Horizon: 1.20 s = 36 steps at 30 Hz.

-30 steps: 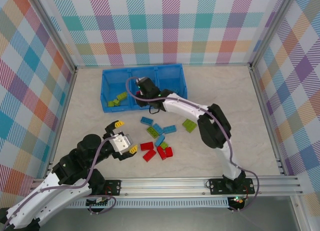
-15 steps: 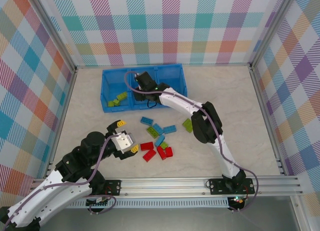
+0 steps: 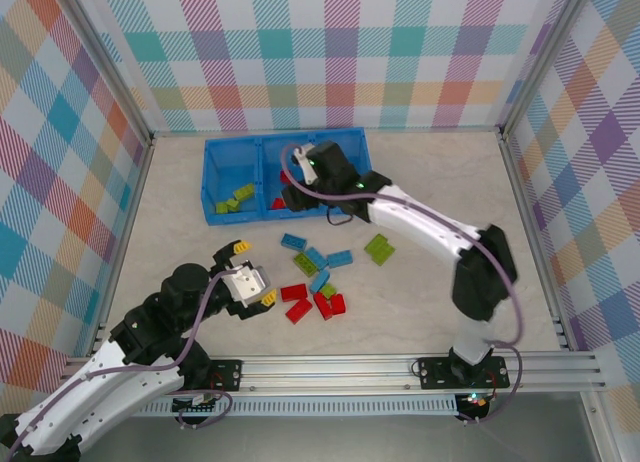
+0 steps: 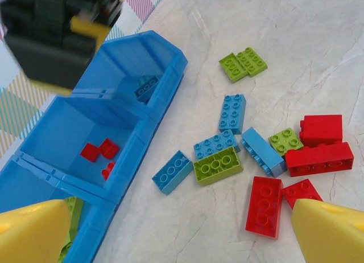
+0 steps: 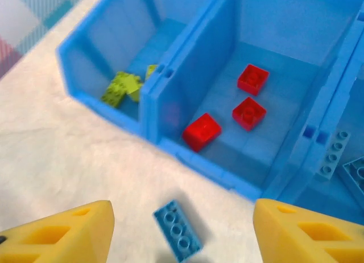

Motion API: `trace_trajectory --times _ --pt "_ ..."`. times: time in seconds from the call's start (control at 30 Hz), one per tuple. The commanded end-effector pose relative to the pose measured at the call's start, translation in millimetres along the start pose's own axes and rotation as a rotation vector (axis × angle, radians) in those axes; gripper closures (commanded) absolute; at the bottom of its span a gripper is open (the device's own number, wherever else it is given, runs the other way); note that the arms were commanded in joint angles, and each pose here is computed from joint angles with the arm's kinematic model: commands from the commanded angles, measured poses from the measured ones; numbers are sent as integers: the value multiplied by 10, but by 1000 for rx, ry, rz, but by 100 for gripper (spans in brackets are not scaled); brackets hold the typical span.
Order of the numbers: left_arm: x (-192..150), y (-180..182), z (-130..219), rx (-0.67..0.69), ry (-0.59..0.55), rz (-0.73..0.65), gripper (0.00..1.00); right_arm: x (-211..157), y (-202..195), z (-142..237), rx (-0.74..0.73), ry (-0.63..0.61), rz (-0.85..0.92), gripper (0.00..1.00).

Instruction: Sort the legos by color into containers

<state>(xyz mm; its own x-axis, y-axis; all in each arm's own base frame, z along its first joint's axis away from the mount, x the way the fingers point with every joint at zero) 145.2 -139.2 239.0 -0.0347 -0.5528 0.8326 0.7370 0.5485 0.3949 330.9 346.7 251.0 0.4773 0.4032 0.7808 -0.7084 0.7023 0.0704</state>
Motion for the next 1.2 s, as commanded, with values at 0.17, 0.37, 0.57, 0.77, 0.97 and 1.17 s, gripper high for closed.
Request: trace_trajectory --times 0.17,0.37,0.57,0.77,0.97,1.17 --pt "-114 -282 -75 -184 -1 -66 0 -749 232 -163 199 100 173 14" --pt "-191 -284 -150 -194 70 -83 0 -958 215 -680 216 246 170 5" --pt "-222 -264 -111 -157 47 -99 0 -1097 129 -1080 166 334 172 5" --pt "-255 -311 -160 -191 63 -114 0 -1258 177 -1303 195 415 168 18" --pt "-262 -328 -167 -202 63 -121 0 -1329 198 -1410 209 450 166 39" --pt "-254 -320 -161 -192 50 -127 0 -1176 234 -1332 223 405 159 63"
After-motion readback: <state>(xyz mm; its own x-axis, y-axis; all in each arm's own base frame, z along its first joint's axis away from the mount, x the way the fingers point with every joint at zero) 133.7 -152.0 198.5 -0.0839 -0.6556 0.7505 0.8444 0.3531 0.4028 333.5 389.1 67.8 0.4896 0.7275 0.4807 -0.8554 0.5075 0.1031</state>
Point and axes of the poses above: each hand's point on the last joint's axis, 136 mm out from that joint toward the fingers, its own z axis back along the fingers, its own y axis along the line the jaws close on, x = y × z, the point moved 4 cm from there along z, back along the fingers, and after that the axes turned 7 degrees about z, right-handed, at the moved point
